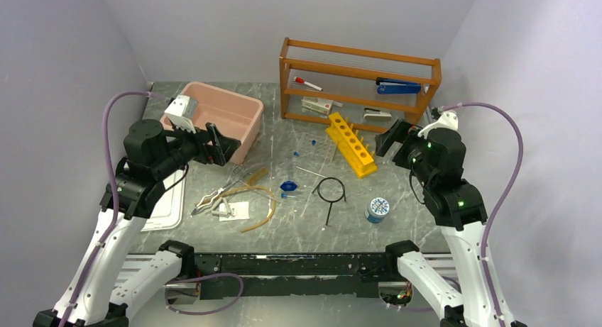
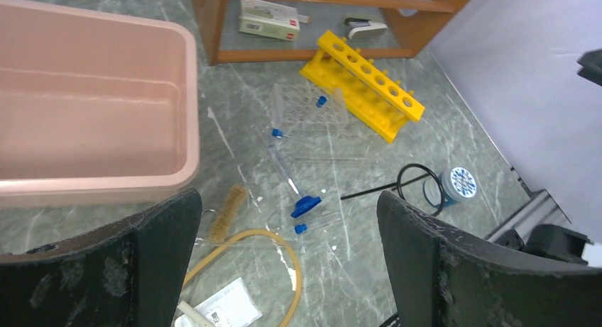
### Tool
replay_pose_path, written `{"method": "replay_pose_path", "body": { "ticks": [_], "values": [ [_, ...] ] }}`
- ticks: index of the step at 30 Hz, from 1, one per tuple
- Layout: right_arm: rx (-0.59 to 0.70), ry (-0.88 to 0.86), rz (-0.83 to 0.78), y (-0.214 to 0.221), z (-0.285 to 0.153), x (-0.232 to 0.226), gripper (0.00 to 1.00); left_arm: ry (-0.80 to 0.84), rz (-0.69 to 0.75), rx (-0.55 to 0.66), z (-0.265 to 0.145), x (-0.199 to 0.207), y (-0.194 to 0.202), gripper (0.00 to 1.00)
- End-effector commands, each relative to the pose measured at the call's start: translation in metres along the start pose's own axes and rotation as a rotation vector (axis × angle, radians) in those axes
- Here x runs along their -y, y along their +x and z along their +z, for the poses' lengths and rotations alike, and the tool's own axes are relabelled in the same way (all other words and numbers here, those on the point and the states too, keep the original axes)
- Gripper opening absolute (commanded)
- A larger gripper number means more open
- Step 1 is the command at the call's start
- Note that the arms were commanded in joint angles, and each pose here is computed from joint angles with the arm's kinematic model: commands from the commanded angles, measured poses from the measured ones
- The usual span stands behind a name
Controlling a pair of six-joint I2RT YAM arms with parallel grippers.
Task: Organize the chemistry lab equipment
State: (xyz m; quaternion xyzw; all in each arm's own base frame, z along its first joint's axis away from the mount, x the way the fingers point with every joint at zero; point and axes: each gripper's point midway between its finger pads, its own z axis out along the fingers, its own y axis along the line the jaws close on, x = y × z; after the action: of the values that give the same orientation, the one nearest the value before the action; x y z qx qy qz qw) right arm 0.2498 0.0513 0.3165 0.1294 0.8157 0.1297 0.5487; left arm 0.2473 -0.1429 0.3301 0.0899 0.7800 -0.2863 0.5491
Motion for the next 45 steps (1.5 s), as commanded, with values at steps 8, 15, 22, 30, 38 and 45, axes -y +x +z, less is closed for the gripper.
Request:
{"method": "replay_pose_path", "body": {
  "ticks": [8,15,22,30,38,45],
  "values": [
    [-0.083,-0.016,-0.004,0.025,0.018,0.000,1.00,0.331,0.088,-0.043,0.006,0.047,0.017,0.97],
    [-0.175,-0.132,0.018,0.061,0.032,-0.014,0.98,0.484,0.043,-0.069,0.014,0.066,0.033,0.97],
    [-0.263,-0.123,0.082,0.101,0.059,-0.009,0.82,0.517,-0.018,-0.167,0.044,0.098,0.069,0.91],
    [-0.280,-0.006,0.116,0.127,0.089,0.014,0.73,0.396,0.015,-0.355,0.096,0.165,0.155,0.72],
    [-0.264,0.065,0.135,0.133,0.108,0.026,0.73,0.255,0.073,-0.405,0.140,0.174,0.180,0.66],
    [-0.240,0.073,0.135,0.132,0.117,0.028,0.73,0.190,0.227,-0.498,0.170,0.169,0.208,0.53]
  ]
}}
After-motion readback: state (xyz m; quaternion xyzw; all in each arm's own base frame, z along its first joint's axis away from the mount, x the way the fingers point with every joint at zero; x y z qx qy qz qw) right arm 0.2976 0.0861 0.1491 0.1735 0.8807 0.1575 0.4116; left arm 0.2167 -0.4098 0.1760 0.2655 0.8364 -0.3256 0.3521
